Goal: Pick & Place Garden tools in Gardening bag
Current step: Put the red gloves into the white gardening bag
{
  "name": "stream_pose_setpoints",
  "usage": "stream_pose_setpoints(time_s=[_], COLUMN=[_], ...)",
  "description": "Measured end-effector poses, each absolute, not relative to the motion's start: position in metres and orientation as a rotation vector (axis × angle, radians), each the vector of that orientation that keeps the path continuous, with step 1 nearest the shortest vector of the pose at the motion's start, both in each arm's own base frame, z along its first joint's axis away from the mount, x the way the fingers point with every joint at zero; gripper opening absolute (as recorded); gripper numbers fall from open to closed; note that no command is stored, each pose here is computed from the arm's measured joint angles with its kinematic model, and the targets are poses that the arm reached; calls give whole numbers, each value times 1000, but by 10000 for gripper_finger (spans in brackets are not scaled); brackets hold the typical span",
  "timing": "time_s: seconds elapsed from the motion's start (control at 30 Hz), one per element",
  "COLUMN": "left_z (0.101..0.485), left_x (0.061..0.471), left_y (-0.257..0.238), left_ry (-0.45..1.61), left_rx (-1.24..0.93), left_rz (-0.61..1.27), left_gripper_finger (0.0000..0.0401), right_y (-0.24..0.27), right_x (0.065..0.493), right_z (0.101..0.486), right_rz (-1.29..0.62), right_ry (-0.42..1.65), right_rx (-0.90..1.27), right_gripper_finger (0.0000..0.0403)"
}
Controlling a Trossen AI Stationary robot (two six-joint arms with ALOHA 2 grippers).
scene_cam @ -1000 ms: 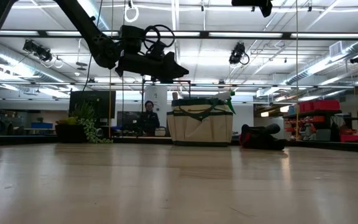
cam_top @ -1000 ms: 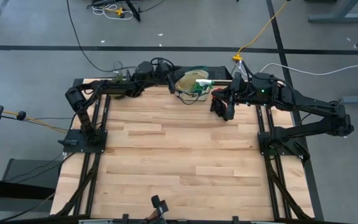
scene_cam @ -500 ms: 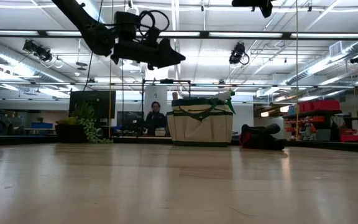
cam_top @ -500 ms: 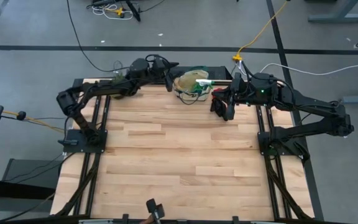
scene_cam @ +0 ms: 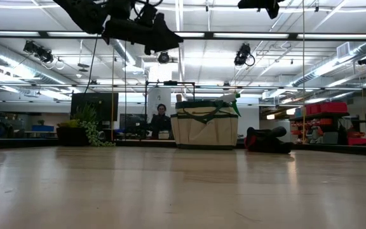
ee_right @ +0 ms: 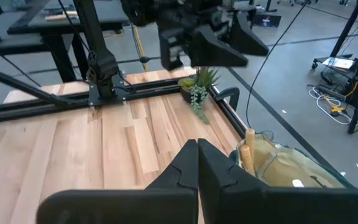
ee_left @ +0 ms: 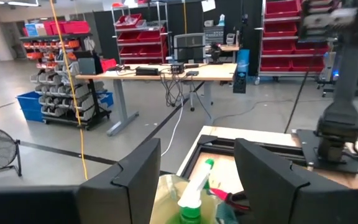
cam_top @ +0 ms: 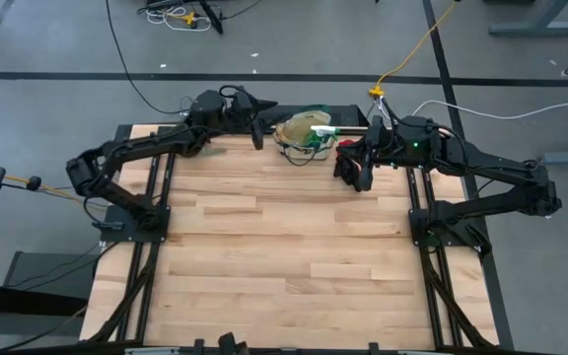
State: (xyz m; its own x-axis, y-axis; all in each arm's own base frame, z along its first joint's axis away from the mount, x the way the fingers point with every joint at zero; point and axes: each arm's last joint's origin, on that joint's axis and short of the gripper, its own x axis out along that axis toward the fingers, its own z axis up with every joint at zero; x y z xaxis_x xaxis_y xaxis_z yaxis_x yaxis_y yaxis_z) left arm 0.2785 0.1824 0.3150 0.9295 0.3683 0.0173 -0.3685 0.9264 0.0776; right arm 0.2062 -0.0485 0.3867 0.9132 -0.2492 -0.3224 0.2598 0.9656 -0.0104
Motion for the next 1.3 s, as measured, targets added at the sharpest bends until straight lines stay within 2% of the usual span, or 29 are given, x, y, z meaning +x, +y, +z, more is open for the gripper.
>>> stream_pose_setpoints(time_s=[0.27, 0.73, 1.0, 1.3], left_z=[336, 358, 356, 356], left_x=[265, 254, 264, 270], left_y=[163, 134, 115, 99], left_ry=[-10, -48, -36, -35], left_rx=[84, 85, 77, 82], left_rz=[350, 306, 295, 312], left_gripper_finger=[211, 211, 211, 211], right_y=[-50, -51, -53, -52], right_x=[203, 200, 195, 190], right_z=[381, 375, 368, 361], right_rz=[-351, -422, -540, -554], right_ry=[387, 444, 513, 597], right_rx=[28, 102, 148, 175], right_gripper_finger=[3, 50, 92, 159])
